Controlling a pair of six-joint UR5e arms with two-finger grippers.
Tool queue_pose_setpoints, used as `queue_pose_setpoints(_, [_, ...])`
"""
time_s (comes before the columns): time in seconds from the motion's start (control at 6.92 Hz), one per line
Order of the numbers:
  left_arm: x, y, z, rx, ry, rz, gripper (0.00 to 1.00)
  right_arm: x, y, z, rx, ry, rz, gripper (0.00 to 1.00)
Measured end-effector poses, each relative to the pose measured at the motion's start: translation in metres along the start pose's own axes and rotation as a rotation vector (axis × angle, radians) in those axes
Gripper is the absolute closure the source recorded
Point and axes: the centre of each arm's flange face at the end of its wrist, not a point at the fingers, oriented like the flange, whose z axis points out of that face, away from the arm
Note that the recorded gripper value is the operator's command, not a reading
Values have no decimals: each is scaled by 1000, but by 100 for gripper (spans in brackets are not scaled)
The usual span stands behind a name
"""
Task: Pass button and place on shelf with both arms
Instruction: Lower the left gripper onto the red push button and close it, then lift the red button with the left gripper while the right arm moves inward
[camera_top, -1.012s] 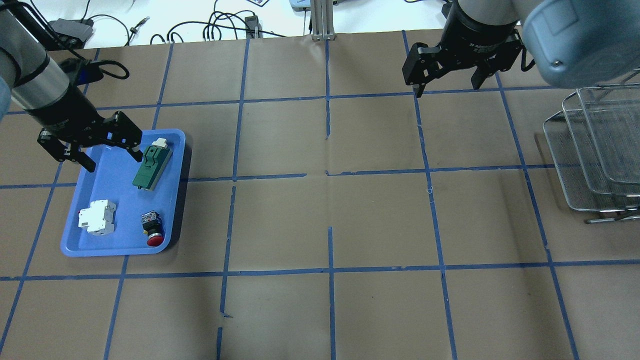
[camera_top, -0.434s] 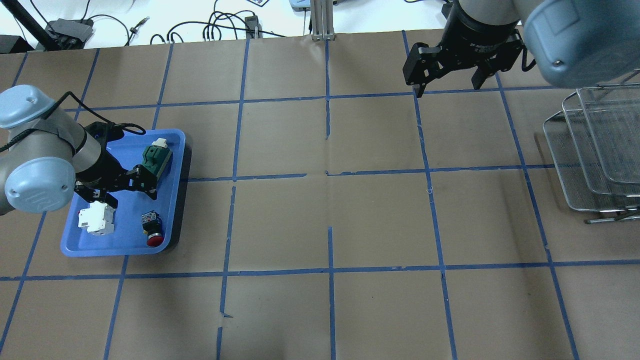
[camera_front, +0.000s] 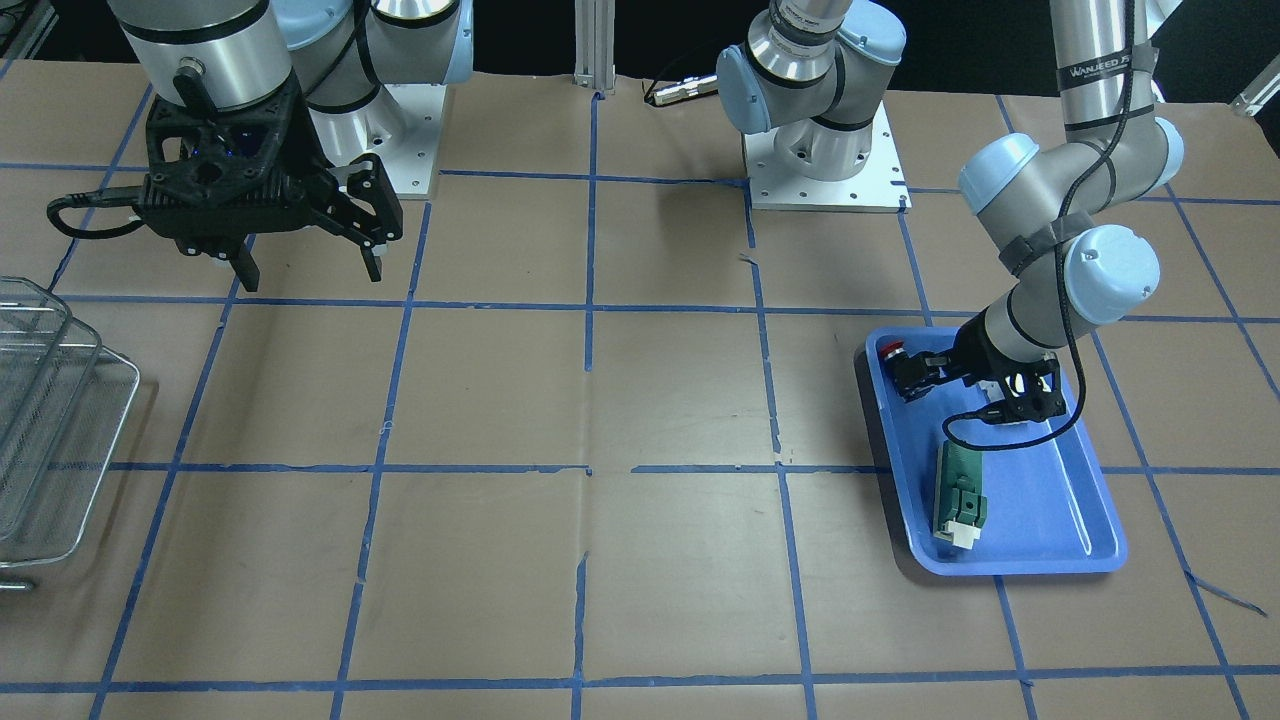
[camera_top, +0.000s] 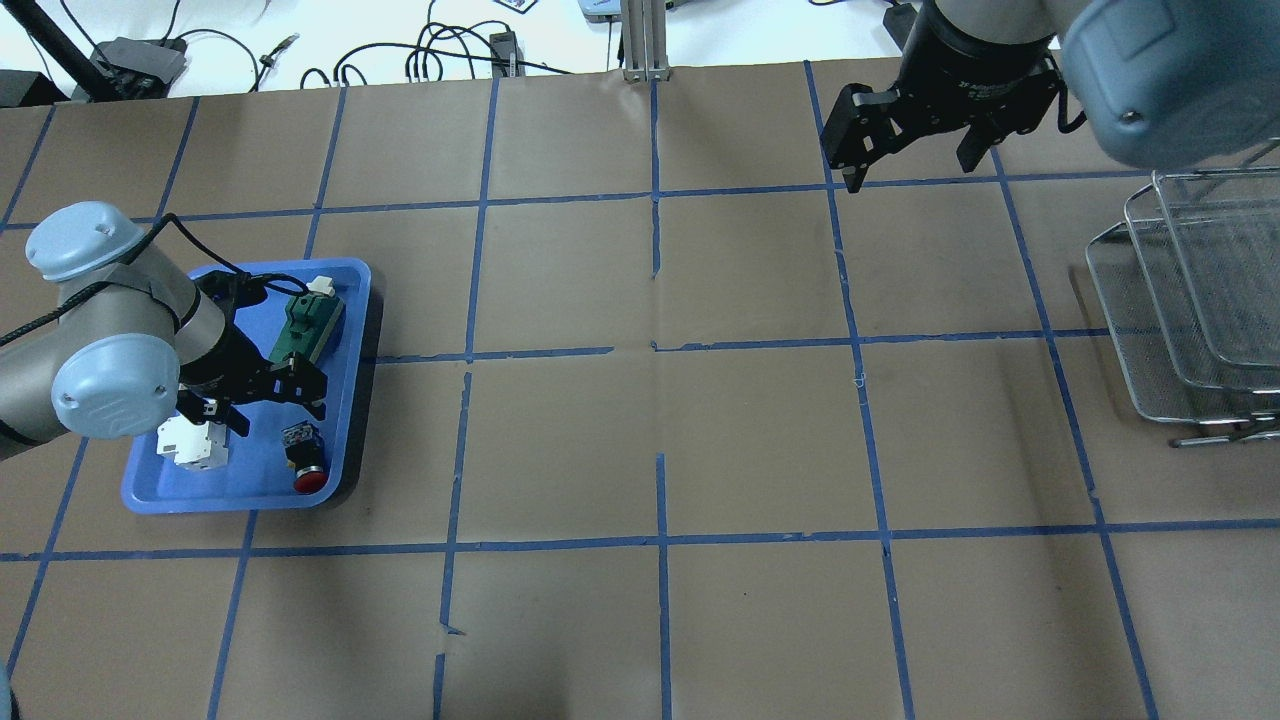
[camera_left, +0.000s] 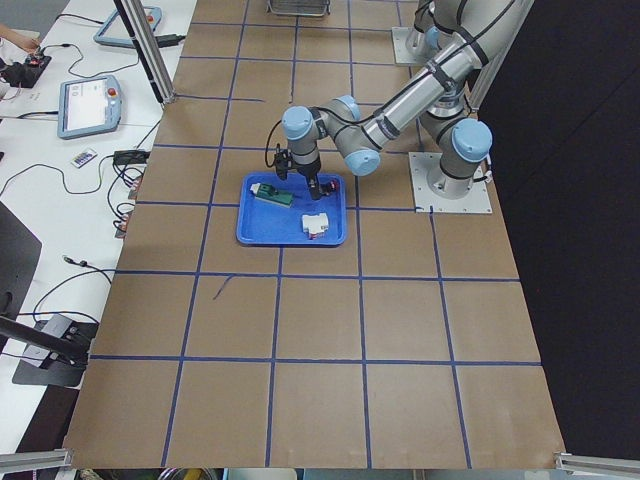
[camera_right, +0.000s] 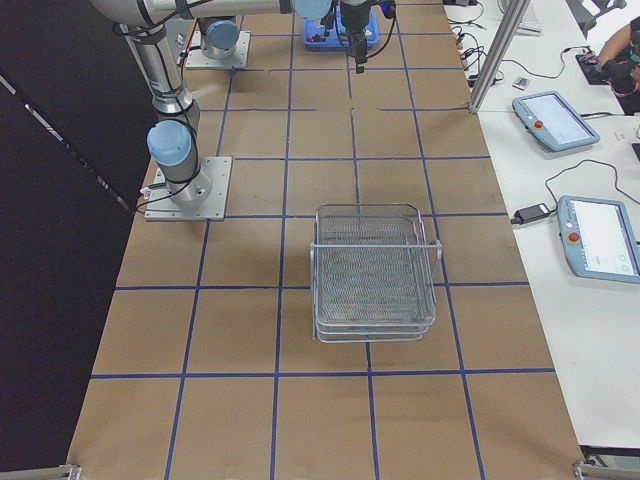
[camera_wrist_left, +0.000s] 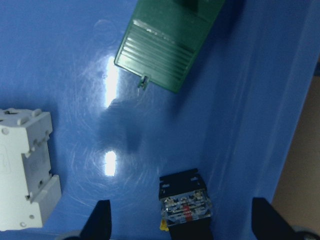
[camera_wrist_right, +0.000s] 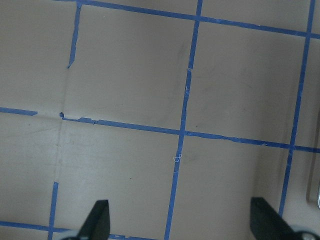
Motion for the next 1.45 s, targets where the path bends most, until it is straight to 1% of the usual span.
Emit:
queue_pose_setpoints(0.14, [-1,-2,7,-1,-1,1,5,8,-1,-1,2,2,10,0])
queue_pose_setpoints(0.29, [-4,-1,13,-7,2,-3,18,19,-2,-3,6,3,28,0])
queue_pose_setpoints(0.43, [-7,1,18,-15,6,-11,28,38,-2,-5,11,4,50,0])
queue_pose_setpoints(0.58, [-8,5,24,-27,13,-16,42,64,-1,-10,18,11,61,0])
queue_pose_setpoints(0.72, [-8,10,30,-38,20,-17,43,95,3,-15,25,21,77,0])
queue_pose_setpoints(0.87, [-7,12,33,-44,23,-17,52,130,7,-18,23,29,101,0])
queue_pose_setpoints(1.01, [-7,13,34,-45,24,-16,86,162,13,-16,14,18,111,0])
queue_pose_setpoints(1.16, [-8,12,30,-38,23,-16,96,185,17,-12,8,-29,116,0])
queue_pose_setpoints(1.3, [-9,8,19,-13,17,-18,97,207,24,-7,3,-112,134,0])
queue_pose_setpoints(1.45, [-10,1,0,19,8,-24,99,216,30,-1,-6,-222,150,0])
